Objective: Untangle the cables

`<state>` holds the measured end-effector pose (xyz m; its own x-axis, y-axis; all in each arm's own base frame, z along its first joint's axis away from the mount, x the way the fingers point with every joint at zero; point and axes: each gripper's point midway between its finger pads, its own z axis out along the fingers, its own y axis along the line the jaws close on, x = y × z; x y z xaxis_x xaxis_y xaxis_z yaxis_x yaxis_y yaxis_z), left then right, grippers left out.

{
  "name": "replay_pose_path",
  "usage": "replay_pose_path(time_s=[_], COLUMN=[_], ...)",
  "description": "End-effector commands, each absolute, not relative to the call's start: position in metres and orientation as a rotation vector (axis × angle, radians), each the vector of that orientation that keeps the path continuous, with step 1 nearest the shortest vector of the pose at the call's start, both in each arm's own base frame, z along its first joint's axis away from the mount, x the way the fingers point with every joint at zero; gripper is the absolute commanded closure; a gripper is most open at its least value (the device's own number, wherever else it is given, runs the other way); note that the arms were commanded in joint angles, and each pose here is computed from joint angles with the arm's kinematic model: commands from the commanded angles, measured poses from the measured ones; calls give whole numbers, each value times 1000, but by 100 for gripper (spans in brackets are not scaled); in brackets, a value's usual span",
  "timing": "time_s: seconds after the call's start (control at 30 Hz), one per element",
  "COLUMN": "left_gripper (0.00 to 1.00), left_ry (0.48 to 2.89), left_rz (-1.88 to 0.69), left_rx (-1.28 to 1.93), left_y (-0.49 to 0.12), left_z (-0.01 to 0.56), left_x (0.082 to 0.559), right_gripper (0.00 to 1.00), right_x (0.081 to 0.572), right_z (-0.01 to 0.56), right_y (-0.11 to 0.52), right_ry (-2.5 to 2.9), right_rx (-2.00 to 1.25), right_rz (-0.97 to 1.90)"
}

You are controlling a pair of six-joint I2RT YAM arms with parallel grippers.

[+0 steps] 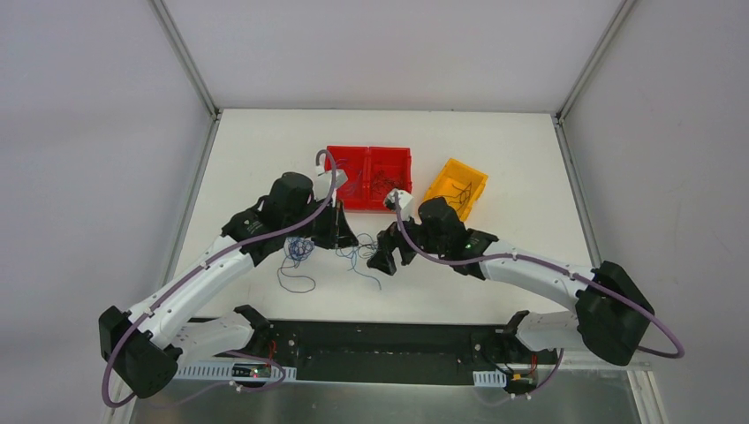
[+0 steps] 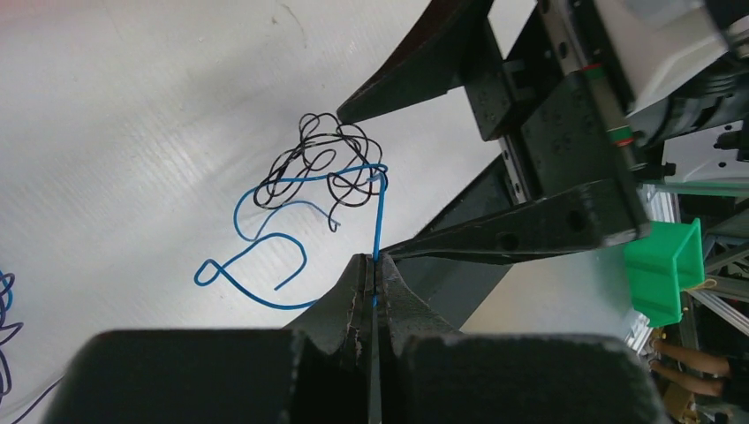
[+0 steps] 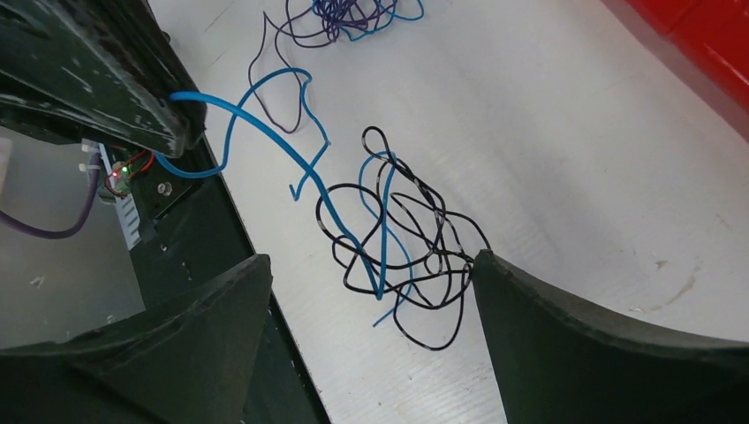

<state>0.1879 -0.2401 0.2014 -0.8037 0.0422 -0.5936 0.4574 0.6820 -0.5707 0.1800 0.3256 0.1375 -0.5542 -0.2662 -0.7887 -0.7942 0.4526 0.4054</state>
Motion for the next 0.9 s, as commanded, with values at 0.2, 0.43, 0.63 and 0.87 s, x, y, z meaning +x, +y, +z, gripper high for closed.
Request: replay_pose_path(time_s=[0.2, 0.43, 0.63, 0.87], left_gripper=[100, 100, 100, 100], left_ry=[2155, 2134, 2228, 2255], left_rz=[-1143, -1141, -761, -108], left_rx=[465, 443, 186, -273], left_y=[-249, -247, -200, -87], left_z=[261, 271, 243, 217], left_x=[176, 176, 209, 229], right_gripper=[18, 71, 100, 100], right_x=[181, 189, 197, 245], right_z=[138, 137, 128, 117], right_y=[346, 344, 328, 276], right_ry=[1928, 1941, 1999, 2123], right_rx=[-995, -948, -839, -444], right_rz=[980, 934, 853, 560])
